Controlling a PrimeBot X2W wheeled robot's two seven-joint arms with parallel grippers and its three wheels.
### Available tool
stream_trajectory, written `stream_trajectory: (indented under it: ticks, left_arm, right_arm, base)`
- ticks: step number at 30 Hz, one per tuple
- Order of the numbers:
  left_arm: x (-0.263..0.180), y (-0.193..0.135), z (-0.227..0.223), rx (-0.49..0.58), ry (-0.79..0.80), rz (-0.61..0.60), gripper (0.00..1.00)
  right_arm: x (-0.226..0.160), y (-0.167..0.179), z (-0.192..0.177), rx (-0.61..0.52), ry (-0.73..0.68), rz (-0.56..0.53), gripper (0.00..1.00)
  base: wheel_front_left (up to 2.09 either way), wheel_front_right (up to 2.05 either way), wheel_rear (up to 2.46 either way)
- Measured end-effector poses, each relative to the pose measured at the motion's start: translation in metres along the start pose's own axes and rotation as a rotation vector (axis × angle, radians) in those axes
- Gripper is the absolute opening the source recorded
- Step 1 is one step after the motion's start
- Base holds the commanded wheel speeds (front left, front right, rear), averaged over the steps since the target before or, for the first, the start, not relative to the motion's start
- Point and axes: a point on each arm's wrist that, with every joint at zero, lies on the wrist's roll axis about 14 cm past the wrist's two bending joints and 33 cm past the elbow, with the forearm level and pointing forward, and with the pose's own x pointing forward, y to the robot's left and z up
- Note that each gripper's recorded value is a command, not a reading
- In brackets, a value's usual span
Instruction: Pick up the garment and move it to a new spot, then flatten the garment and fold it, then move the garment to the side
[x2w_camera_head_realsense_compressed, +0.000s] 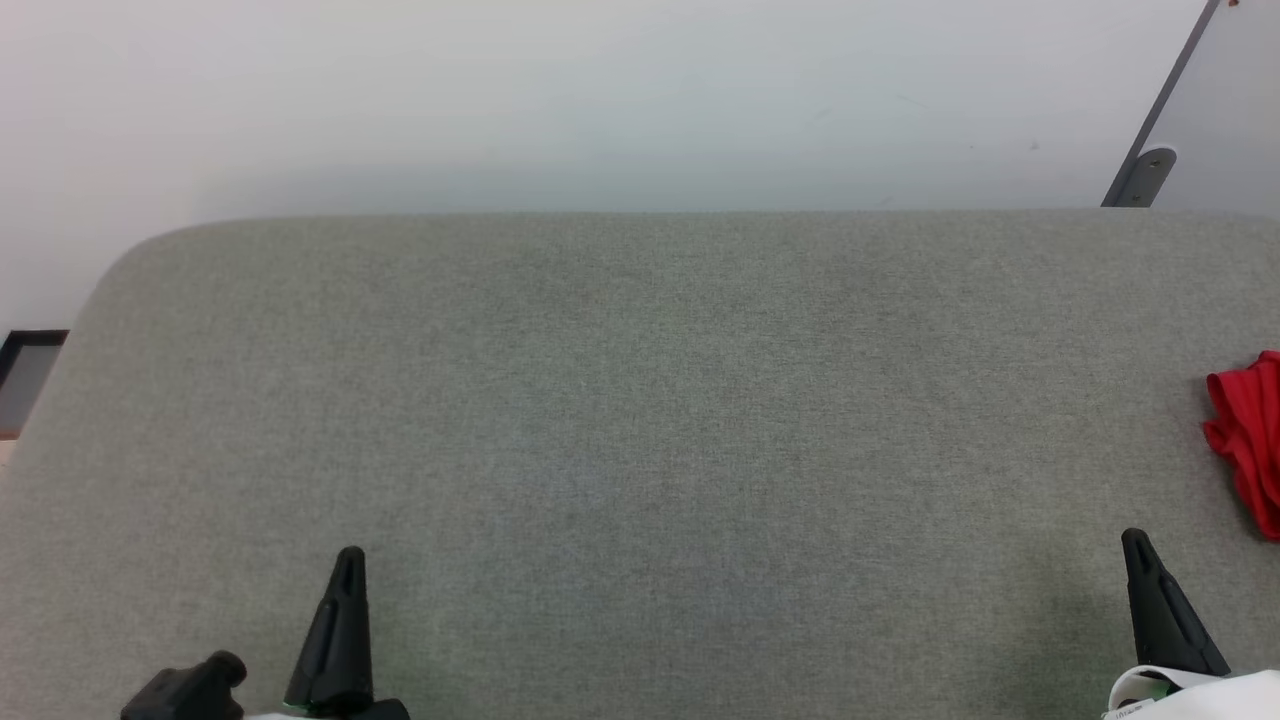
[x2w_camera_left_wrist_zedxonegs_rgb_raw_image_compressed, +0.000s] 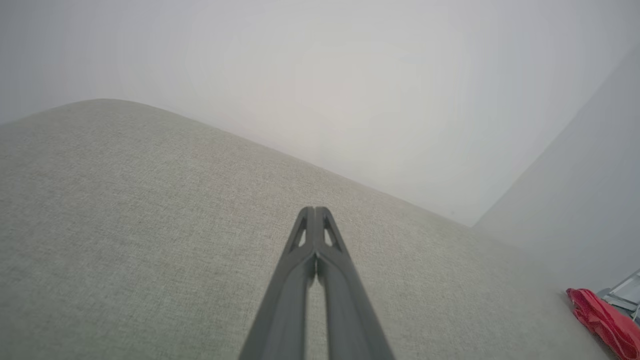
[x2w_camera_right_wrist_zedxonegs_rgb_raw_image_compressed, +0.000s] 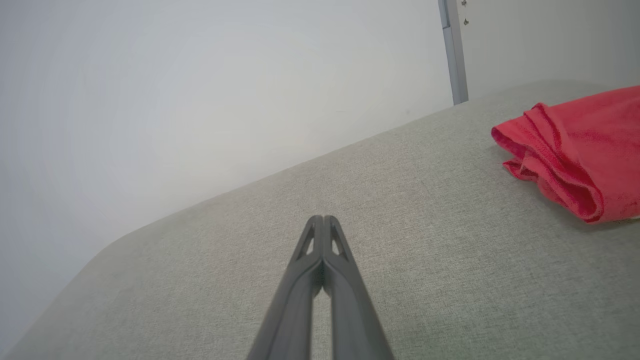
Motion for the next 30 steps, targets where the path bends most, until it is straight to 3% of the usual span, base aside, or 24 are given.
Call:
stream_trajectory:
  ticks: [30]
  left_arm:
    - [0.014, 0.009, -0.006, -0.429, 0.037, 0.065, 0.00]
  right_arm:
    - [0.011, -0.001, -0.002, 0.422, 0.001, -0.057, 0.00]
  base:
    - [0.00, 0.00, 0.00]
